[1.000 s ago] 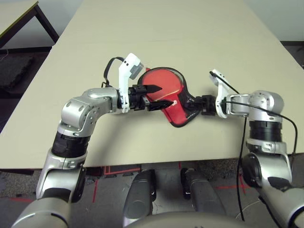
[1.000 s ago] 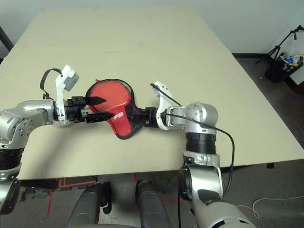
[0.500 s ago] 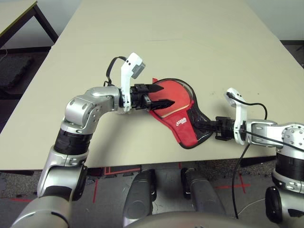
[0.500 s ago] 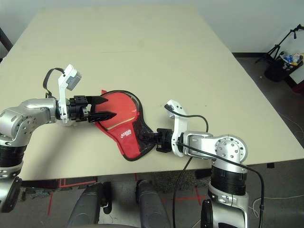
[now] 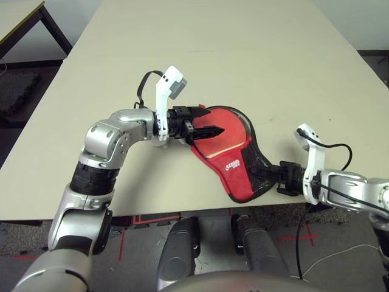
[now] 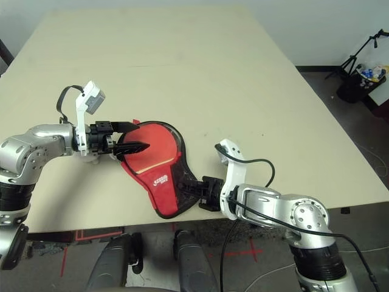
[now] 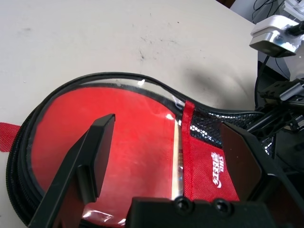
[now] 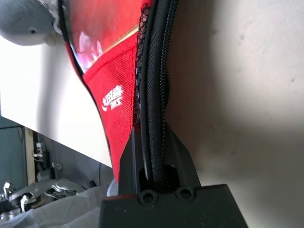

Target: Store the ping-pong paddle in its case and zip it.

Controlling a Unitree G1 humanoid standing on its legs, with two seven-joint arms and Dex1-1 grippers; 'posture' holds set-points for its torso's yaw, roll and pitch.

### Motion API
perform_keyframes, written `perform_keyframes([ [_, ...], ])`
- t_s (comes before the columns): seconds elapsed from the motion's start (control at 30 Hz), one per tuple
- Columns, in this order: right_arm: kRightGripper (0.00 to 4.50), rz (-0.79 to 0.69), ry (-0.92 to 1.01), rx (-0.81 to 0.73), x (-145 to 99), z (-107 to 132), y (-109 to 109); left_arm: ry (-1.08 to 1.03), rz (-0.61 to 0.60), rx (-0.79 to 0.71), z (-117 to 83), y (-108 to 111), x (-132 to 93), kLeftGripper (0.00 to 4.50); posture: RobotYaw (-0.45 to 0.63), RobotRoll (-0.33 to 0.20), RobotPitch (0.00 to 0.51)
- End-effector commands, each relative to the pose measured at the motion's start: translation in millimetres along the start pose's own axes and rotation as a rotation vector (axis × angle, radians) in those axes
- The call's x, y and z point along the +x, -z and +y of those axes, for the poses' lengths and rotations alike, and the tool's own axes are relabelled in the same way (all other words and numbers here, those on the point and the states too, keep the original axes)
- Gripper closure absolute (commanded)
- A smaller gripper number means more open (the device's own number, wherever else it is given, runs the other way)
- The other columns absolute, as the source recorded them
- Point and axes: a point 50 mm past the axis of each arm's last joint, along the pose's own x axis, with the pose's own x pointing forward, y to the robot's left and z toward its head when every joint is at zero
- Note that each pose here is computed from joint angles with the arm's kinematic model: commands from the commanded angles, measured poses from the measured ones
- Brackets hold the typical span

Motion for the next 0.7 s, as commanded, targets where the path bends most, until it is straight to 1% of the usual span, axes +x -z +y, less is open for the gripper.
perform_keyframes([
  [0.03,4.46,0.029,0.001,-0.007,2,1,2,-0.001,0.019,0.008,1,2,1,0.00,-0.03,0.000,0.187],
  [0.1,4.46,0.056,0.020,-0.029,0,-1,2,-0.003,0.020,0.008,1,2,1,0.00,-0.02,0.000,0.185],
  [0.17,3.90,0.102,0.036,-0.071,-3,-3,3,-0.006,0.020,0.009,1,2,0,0.00,-0.02,0.000,0.185],
  [0.2,3.69,0.118,0.042,-0.087,-5,-4,3,-0.007,0.020,0.009,1,2,0,0.00,-0.02,0.000,0.182],
  [0.23,3.41,0.130,0.050,-0.106,-7,-5,2,-0.009,0.020,0.010,1,2,-1,0.00,-0.02,0.000,0.182],
  [0.27,3.00,0.139,0.057,-0.122,-10,-5,0,-0.010,0.020,0.010,2,2,-1,0.00,-0.02,0.000,0.180],
  [0.3,2.73,0.145,0.062,-0.140,-13,-6,-2,-0.012,0.020,0.011,2,2,-1,0.00,-0.02,0.000,0.180],
  [0.37,1.98,0.151,0.071,-0.165,-20,-7,-7,-0.014,0.020,0.012,2,2,-2,0.00,-0.02,0.000,0.180],
  [0.43,1.41,0.172,0.085,-0.203,-28,-8,-12,-0.015,0.020,0.013,2,2,-2,0.00,-0.02,0.000,0.180],
  [0.53,0.38,0.201,0.111,-0.252,-40,-8,-19,-0.016,0.020,0.014,2,2,-2,0.00,-0.02,0.000,0.174],
  [0.57,0.11,0.198,0.127,-0.275,-44,-8,-24,-0.017,0.020,0.016,3,2,-3,0.00,-0.02,0.000,0.173],
  [0.6,0.03,0.189,0.138,-0.306,-47,-7,-30,-0.018,0.019,0.017,3,2,-3,0.00,-0.02,0.000,0.173],
  [0.7,0.03,0.083,0.129,-0.430,-44,4,-56,-0.024,0.016,0.023,5,0,-3,0.00,-0.03,0.000,0.168],
])
